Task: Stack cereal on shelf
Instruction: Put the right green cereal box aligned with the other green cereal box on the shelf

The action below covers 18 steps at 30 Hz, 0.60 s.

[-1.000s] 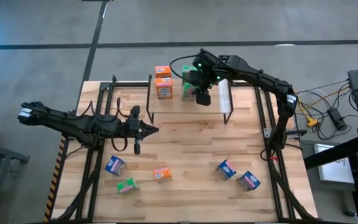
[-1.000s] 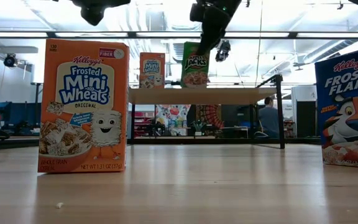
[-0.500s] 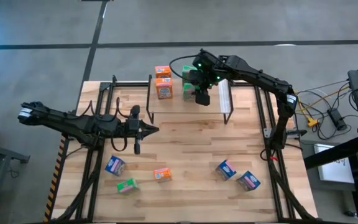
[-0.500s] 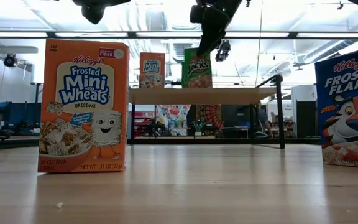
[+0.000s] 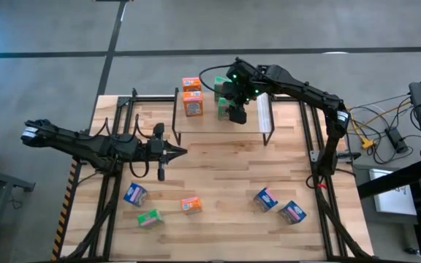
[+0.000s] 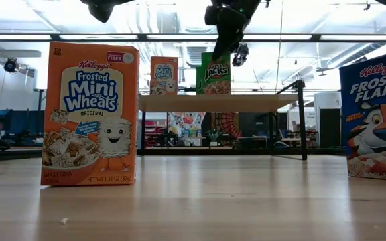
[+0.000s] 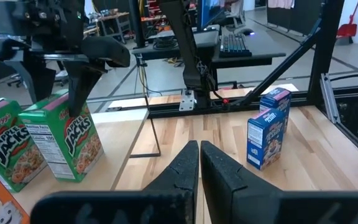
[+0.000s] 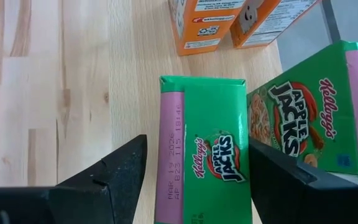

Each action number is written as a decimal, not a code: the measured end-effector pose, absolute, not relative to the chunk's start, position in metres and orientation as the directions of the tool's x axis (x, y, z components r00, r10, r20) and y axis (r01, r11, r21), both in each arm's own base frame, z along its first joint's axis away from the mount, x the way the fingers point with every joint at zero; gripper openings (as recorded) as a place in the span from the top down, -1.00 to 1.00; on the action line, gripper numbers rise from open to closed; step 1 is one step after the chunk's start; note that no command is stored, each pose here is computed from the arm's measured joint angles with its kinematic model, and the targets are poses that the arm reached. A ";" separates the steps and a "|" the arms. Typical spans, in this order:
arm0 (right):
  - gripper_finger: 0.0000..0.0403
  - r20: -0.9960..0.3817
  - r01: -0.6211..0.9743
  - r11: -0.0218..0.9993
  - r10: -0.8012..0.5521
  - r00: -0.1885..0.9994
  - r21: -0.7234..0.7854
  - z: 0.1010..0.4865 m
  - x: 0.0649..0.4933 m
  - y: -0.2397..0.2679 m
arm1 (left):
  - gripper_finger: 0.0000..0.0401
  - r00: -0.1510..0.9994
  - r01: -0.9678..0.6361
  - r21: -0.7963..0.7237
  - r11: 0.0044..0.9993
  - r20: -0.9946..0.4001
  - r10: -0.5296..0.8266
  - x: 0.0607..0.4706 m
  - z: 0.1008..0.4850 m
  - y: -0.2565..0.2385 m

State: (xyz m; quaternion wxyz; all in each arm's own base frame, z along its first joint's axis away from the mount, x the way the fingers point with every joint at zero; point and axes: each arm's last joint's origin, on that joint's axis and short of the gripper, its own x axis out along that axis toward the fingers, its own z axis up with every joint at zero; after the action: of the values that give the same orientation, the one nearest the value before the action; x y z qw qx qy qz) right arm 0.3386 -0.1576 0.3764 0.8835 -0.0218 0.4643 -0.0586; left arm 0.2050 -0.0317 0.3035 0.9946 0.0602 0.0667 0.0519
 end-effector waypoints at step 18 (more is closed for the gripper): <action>-0.09 -0.732 0.091 0.995 -0.093 0.675 -0.042 0.440 0.333 -0.110 | 1.00 0.986 -0.088 0.182 0.979 -0.125 0.112 0.205 0.304 -0.032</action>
State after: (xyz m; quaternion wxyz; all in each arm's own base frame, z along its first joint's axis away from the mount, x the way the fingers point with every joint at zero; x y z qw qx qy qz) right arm 0.3326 -0.1103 0.4402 0.9151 -0.0011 0.4000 -0.0503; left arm 0.2047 -0.0315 0.3038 0.9926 0.0881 0.0674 0.0502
